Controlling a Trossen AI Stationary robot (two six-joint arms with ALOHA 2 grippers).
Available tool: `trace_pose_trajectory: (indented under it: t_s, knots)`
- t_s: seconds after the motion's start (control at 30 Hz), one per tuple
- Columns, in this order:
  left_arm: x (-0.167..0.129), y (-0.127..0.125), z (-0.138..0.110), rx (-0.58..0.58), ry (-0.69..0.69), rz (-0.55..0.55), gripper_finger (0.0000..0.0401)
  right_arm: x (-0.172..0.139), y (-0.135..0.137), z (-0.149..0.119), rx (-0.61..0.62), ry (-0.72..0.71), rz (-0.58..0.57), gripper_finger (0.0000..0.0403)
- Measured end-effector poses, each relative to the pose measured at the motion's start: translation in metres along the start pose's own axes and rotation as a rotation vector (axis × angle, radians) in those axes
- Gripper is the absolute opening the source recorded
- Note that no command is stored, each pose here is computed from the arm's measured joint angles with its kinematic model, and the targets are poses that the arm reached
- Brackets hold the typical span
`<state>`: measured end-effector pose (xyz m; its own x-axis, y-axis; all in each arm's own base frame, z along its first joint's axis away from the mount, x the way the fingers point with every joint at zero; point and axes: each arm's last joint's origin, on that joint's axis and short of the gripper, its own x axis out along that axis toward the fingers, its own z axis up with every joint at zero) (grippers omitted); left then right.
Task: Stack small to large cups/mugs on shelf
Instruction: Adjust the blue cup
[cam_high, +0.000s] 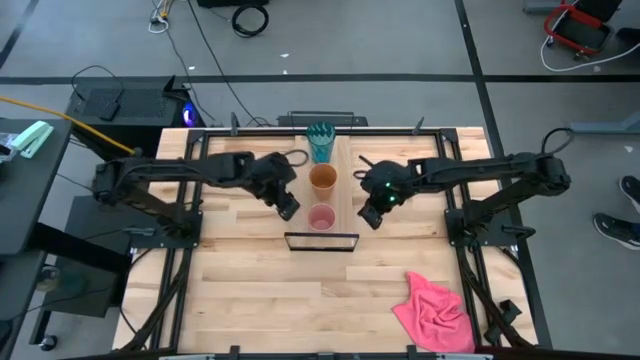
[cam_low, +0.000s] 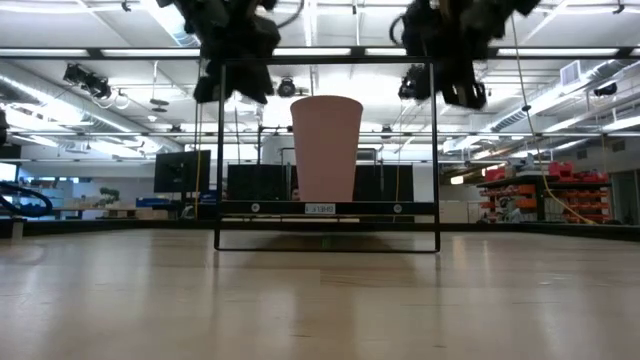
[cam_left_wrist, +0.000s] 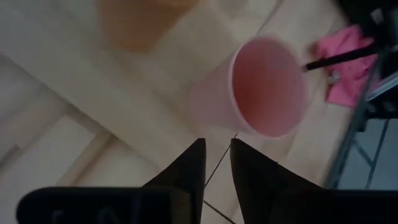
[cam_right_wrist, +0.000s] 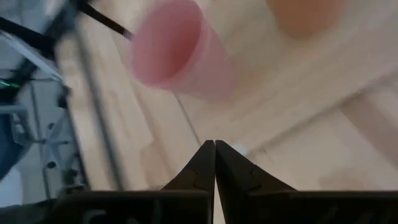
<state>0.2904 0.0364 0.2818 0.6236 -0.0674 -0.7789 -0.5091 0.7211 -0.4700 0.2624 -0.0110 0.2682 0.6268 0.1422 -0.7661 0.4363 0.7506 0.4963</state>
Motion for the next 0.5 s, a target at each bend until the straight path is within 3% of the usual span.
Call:
trace_pose_trajectory:
  t_s: [0.27,0.5]
  knots:
    - [-0.061,0.007,-0.002,0.037,-0.191,0.035,0.0079,-0.063,0.025,0.018,-0.089,-0.207,0.024,0.0013]
    - [-0.091,0.030,0.018,0.023,-0.455,0.185,0.0073,-0.096,0.015,0.019,-0.058,-0.398,-0.093,0.0012]
